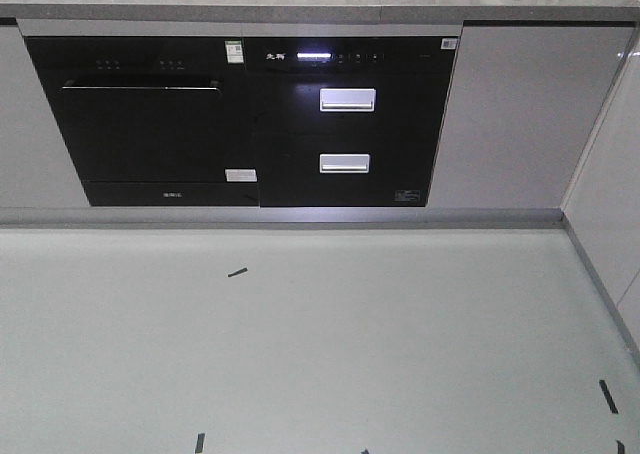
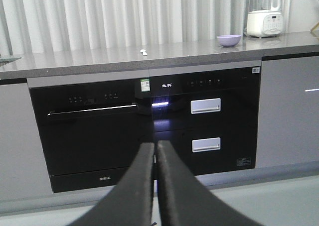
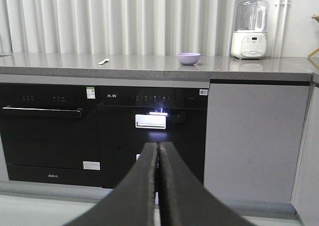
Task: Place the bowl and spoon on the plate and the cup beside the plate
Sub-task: 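Drive the base toward the counter holding the spoon and bowl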
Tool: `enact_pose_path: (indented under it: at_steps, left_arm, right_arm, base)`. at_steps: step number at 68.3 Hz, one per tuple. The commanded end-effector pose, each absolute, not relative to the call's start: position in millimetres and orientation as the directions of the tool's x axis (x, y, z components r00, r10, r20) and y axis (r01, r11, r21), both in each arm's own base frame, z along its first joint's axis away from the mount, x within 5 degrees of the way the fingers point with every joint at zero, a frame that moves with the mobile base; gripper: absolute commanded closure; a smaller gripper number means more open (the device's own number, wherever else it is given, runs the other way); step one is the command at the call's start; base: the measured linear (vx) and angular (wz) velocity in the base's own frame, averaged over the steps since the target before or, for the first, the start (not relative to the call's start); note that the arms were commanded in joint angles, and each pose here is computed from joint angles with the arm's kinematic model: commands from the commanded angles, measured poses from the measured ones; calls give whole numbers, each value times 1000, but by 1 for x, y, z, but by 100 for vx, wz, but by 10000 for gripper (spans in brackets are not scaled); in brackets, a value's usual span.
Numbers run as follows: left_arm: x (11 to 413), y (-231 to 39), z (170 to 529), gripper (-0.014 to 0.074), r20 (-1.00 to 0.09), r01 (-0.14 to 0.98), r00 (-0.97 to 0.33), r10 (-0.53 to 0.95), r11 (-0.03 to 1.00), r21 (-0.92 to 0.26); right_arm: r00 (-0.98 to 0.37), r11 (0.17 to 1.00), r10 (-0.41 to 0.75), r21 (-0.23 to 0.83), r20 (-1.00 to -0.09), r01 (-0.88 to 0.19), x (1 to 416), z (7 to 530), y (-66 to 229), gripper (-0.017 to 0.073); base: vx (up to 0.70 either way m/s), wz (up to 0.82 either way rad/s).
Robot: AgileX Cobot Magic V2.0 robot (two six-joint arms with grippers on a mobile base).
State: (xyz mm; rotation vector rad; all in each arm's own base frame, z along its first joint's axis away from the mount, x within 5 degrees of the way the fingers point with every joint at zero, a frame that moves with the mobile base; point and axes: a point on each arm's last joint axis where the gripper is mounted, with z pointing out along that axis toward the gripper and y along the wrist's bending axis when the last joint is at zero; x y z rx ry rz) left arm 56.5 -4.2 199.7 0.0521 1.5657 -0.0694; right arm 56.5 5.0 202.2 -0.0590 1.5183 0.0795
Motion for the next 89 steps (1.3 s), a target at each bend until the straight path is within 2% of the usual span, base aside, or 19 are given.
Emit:
enact_pose_path:
  at_steps: [1, 89]
  left_arm:
    - [54, -5, 213, 600, -994, 86, 104, -32, 996, -23]
    - [54, -5, 213, 600, -994, 86, 104, -32, 996, -23]
  right_arm:
    - [122, 996, 11, 1, -992, -88, 56, 206, 5, 570]
    - [122, 996, 11, 1, -992, -88, 56, 206, 5, 570]
  base:
    - [21, 2]
    - [24, -2]
